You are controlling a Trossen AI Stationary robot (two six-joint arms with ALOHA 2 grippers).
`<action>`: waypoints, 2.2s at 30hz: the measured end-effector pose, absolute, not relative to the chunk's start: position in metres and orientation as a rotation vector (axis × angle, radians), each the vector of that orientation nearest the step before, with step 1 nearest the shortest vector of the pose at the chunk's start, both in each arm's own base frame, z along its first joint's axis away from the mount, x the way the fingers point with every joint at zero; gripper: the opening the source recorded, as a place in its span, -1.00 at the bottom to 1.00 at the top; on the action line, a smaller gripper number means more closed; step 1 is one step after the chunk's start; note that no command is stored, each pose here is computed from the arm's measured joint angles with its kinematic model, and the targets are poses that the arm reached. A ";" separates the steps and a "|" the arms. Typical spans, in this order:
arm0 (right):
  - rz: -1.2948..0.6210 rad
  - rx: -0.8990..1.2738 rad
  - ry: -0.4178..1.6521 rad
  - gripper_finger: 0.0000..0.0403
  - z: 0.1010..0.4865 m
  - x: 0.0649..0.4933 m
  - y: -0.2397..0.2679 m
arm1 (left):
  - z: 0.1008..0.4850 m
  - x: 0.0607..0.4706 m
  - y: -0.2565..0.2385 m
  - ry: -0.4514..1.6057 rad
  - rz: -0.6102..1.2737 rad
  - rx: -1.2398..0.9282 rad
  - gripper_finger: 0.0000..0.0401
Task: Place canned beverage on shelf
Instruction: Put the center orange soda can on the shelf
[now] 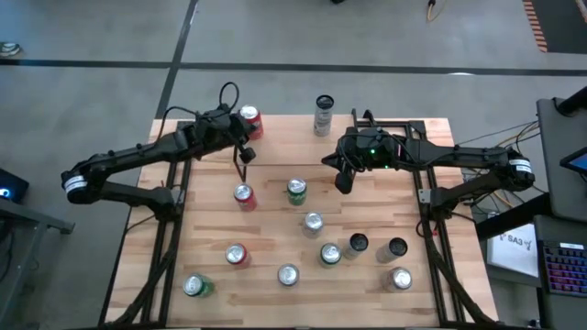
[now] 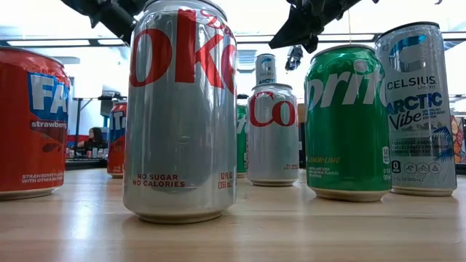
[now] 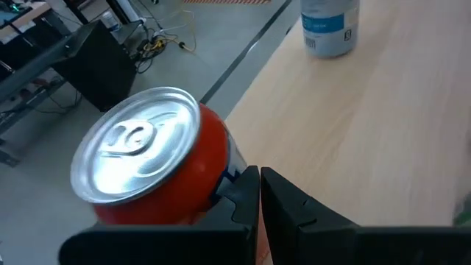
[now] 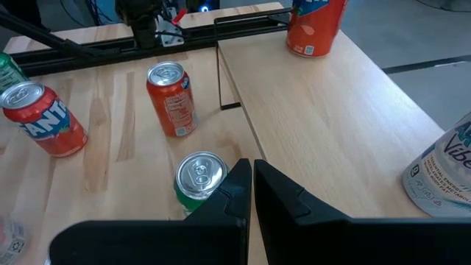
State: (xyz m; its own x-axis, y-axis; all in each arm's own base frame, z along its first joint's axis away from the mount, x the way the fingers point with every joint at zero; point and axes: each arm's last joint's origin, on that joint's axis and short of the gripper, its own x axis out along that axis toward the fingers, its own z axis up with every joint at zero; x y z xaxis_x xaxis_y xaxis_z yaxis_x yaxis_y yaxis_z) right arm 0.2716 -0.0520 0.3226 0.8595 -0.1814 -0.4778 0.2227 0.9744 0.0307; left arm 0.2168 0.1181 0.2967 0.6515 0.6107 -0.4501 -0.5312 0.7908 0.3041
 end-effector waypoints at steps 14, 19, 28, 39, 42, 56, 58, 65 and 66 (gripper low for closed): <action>-0.137 0.032 0.498 -0.95 0.323 0.274 -0.034 | 0.324 0.202 0.072 0.295 0.228 -0.036 -1.00; -0.096 0.025 0.498 -0.95 0.323 0.276 -0.022 | 0.320 0.203 0.043 0.203 0.107 -0.030 -1.00; -0.004 0.087 0.498 -0.95 0.323 0.276 0.011 | 0.322 0.207 0.007 0.115 0.056 -0.010 -1.00; 0.169 0.028 0.509 -0.95 0.322 0.270 0.060 | 0.305 0.198 0.021 0.384 0.579 0.161 -1.00; 0.188 -0.001 0.523 -0.95 0.321 0.268 0.064 | 0.303 0.201 0.031 0.417 0.581 0.210 -1.00; 0.188 -0.045 0.541 -0.95 0.319 0.267 0.061 | 0.287 0.204 0.089 0.525 0.589 0.159 -1.00; 0.182 -0.044 0.540 -0.95 0.319 0.268 0.059 | 0.287 0.205 0.095 0.523 0.607 0.167 -1.00; 0.152 -0.036 0.540 -0.95 0.319 0.269 0.051 | 0.285 0.208 0.111 0.495 0.666 0.175 -1.00; 0.150 -0.036 0.540 -0.95 0.319 0.269 0.051 | 0.284 0.208 0.113 0.499 0.674 0.173 -1.00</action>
State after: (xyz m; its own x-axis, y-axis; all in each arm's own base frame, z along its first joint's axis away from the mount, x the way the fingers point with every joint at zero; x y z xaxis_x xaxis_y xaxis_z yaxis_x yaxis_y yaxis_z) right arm 0.2693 0.0507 0.3194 0.8469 0.1328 -0.5149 -0.1517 0.9884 0.0054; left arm 0.2080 0.1135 0.2844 0.6691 0.6353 -0.3857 -0.5543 0.7722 0.3105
